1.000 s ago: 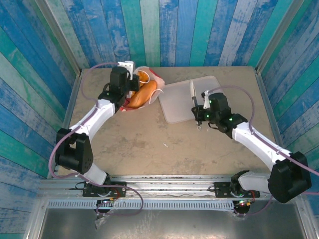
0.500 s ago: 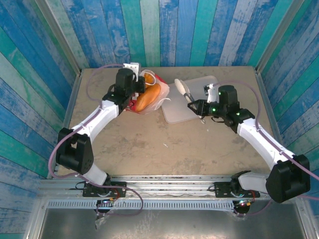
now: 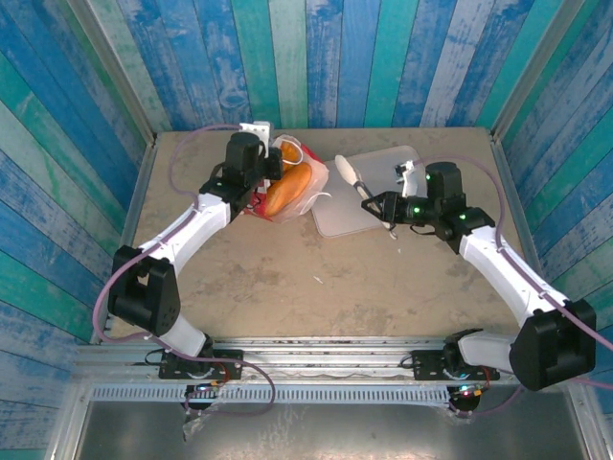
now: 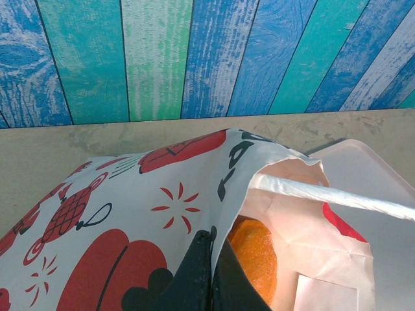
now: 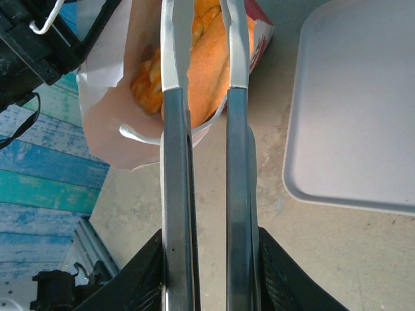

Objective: Take the fake bread out of the paper bag

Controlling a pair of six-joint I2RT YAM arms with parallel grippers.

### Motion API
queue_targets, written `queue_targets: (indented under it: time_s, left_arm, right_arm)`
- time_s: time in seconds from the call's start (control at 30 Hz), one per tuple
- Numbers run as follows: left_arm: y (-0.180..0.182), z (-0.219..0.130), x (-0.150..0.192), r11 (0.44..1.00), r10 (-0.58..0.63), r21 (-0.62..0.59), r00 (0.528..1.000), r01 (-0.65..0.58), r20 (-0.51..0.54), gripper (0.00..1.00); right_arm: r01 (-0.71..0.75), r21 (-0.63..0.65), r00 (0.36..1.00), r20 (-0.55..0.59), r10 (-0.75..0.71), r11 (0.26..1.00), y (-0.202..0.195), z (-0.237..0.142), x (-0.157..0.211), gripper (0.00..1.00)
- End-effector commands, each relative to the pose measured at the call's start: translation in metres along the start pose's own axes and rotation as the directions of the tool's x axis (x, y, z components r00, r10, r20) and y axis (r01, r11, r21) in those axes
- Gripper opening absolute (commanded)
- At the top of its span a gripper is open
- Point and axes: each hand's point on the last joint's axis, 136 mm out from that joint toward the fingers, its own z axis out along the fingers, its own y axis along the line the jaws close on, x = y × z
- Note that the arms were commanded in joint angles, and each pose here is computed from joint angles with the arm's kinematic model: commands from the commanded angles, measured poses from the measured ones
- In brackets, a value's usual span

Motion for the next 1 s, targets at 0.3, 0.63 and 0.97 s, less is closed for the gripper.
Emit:
queue_targets:
  time_s: [0.3, 0.63, 0.97]
  left_arm:
    - [-0.026, 0.013, 0.015, 0.994, 0.086, 0.065, 0.996, -0.084, -0.026, 0.0]
    - [-0.039, 0.015, 0.022, 0.969, 0.245, 0.015, 0.967, -0.245, -0.075, 0.0]
    - [-0.049, 0.008, 0.017, 0.942, 0.334, -0.017, 0.939, -0.336, -0.082, 0.0]
  right_arm:
    - [-0.03, -0.04, 0.998, -0.058, 0.027, 0.999, 0.042, -0.025, -0.001, 0.33]
    - [-0.112, -0.016, 0.965, -0.238, 0.105, 0.994, 0.043, 0.002, 0.023, 0.33]
    - [-0.18, -0.002, 0.932, -0.32, 0.17, 0.984, 0.026, 0.033, 0.036, 0.33]
